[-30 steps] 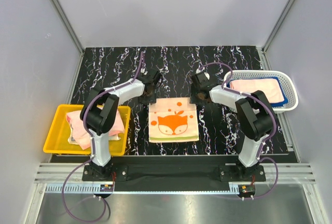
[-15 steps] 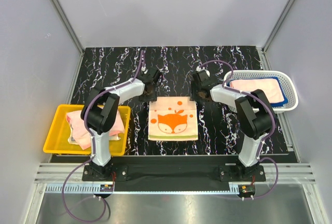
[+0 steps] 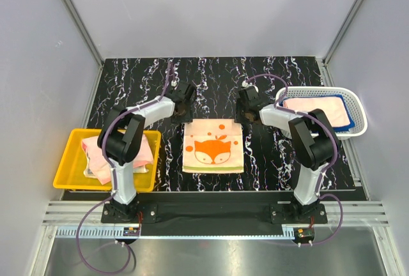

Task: Fold and stack the towels
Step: Fold the towel, then neatly place the folded towel into the bin

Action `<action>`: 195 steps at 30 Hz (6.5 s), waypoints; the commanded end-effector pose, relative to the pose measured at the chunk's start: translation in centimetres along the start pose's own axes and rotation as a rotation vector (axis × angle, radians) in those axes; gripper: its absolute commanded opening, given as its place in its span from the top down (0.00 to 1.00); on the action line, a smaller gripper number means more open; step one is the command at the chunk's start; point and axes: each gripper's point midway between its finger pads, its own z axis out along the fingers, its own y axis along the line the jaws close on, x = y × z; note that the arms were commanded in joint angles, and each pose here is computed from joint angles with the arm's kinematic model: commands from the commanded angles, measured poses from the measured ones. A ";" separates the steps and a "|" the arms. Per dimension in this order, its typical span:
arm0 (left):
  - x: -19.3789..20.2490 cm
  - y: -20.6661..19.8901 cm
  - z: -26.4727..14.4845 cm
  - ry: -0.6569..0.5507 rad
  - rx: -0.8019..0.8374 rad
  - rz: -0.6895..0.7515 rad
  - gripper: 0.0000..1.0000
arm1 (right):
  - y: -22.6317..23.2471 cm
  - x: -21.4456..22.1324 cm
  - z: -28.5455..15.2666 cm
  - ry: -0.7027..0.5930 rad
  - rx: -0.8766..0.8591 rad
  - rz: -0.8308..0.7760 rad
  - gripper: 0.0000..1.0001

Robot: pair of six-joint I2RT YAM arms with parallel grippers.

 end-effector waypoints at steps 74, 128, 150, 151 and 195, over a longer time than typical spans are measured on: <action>2.1 -1.2 -9.6 -0.230 0.413 -0.166 1.00 | 1.0 3.5 -11.5 -0.128 -0.285 0.100 0.99; 10.8 -2.3 -6.0 -0.003 0.248 -0.093 0.85 | 0.8 12.4 -11.8 0.050 -0.184 0.192 0.86; 8.3 -2.1 -9.5 -0.050 0.193 0.026 0.75 | -1.1 9.4 -14.8 -0.055 -0.076 0.208 0.36; 7.4 -2.9 -10.3 -0.070 0.214 0.031 0.74 | -0.9 8.8 -14.9 -0.070 -0.080 0.199 0.34; 6.8 -11.5 -19.9 -0.226 0.437 0.117 0.76 | -0.1 7.9 -10.0 0.018 0.132 0.024 1.00</action>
